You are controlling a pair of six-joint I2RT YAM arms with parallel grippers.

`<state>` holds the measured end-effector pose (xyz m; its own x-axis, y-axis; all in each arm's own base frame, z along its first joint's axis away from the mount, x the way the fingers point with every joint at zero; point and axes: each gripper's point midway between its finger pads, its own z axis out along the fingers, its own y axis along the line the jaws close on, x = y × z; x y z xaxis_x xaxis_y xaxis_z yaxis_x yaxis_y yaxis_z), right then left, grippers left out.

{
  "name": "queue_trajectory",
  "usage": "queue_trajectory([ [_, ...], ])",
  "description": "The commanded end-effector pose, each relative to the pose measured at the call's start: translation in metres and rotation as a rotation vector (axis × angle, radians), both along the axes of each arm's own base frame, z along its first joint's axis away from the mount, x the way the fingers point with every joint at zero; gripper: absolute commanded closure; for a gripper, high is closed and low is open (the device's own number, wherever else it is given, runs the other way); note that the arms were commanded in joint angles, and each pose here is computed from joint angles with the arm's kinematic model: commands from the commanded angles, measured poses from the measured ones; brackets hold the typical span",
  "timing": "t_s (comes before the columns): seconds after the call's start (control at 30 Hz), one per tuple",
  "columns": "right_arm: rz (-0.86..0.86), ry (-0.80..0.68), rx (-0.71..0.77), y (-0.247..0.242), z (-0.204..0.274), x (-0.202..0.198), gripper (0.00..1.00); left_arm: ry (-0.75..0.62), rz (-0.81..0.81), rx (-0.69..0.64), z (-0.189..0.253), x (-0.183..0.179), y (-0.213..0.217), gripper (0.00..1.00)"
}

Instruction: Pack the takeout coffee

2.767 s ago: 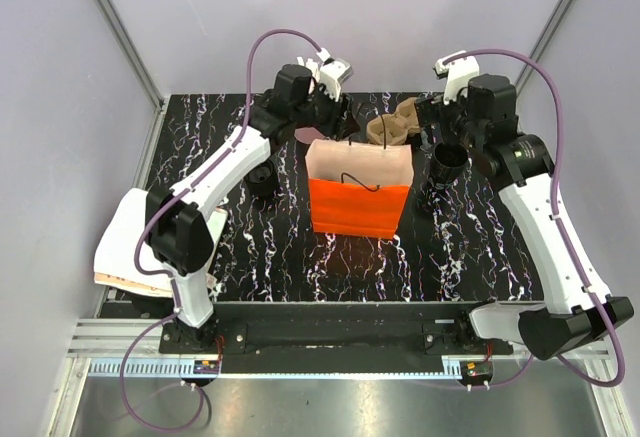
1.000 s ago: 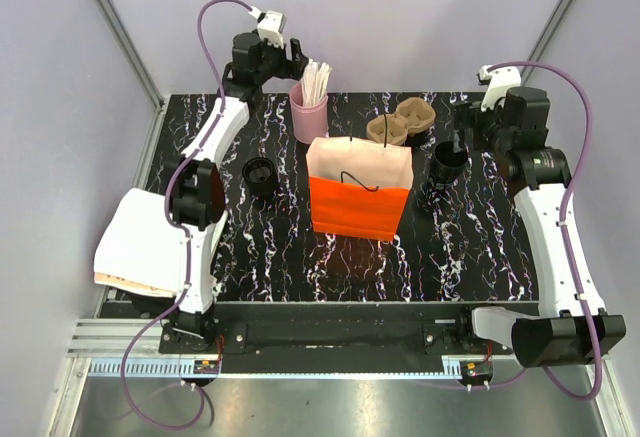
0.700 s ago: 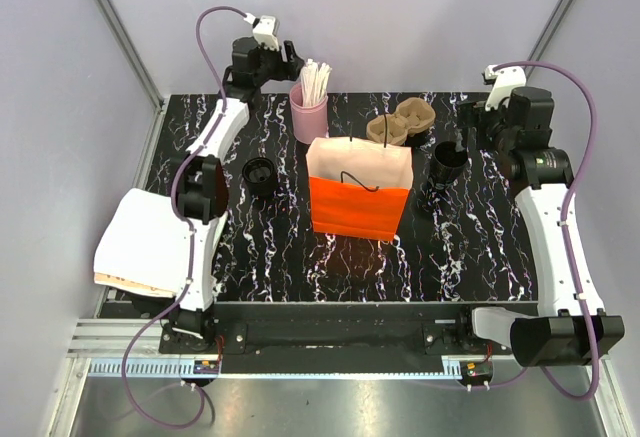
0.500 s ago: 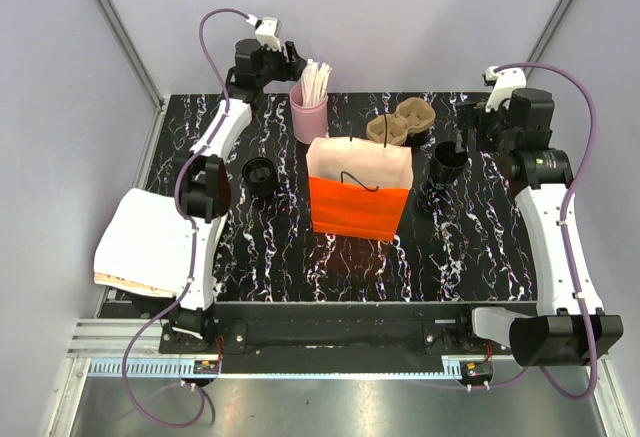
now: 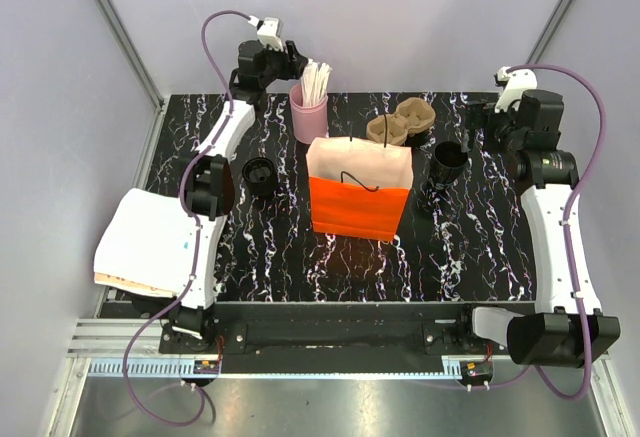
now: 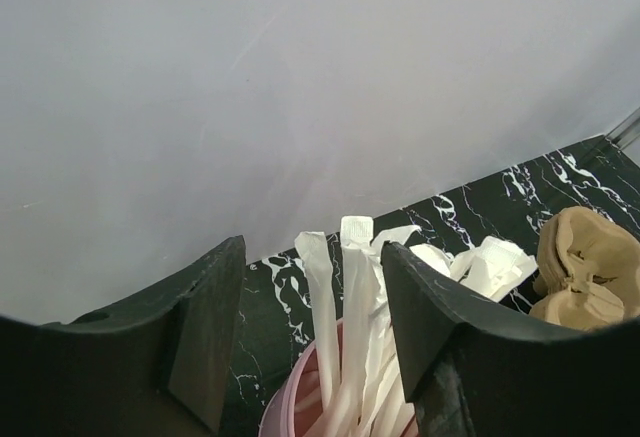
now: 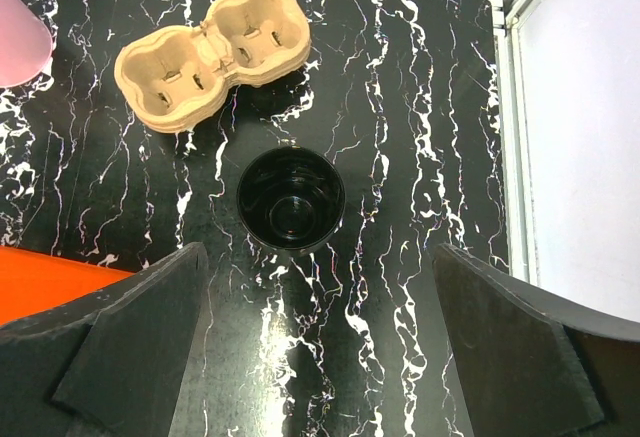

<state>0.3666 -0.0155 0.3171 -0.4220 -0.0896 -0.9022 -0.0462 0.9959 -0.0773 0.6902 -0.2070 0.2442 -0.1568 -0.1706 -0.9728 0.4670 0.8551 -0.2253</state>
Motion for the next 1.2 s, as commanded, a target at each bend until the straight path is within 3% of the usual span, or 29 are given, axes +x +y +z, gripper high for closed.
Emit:
queue_trajectory([
  [0.0, 0.007, -0.072, 0.032, 0.001, 0.019, -0.002, 0.00, -0.121, 0.038, -0.028, 0.035, 0.011, 0.005, 0.42],
  [0.27, 0.008, -0.071, 0.058, -0.002, 0.018, -0.003, 0.01, -0.138, 0.055, -0.034, 0.030, 0.018, 0.007, 0.47],
  [0.73, 0.014, -0.070, 0.079, -0.003, 0.017, -0.002, 0.02, -0.128, 0.024, -0.054, 0.027, 0.016, 0.001, 0.87],
  [0.83, 0.017, -0.072, 0.080, -0.002, 0.017, -0.003, 0.02, -0.130, 0.016, -0.060, 0.031, 0.014, -0.001, 1.00],
  [1.17, 0.028, -0.076, 0.093, 0.001, 0.019, -0.006, 0.02, -0.108, -0.010, -0.062, 0.058, -0.008, 0.002, 1.00],
])
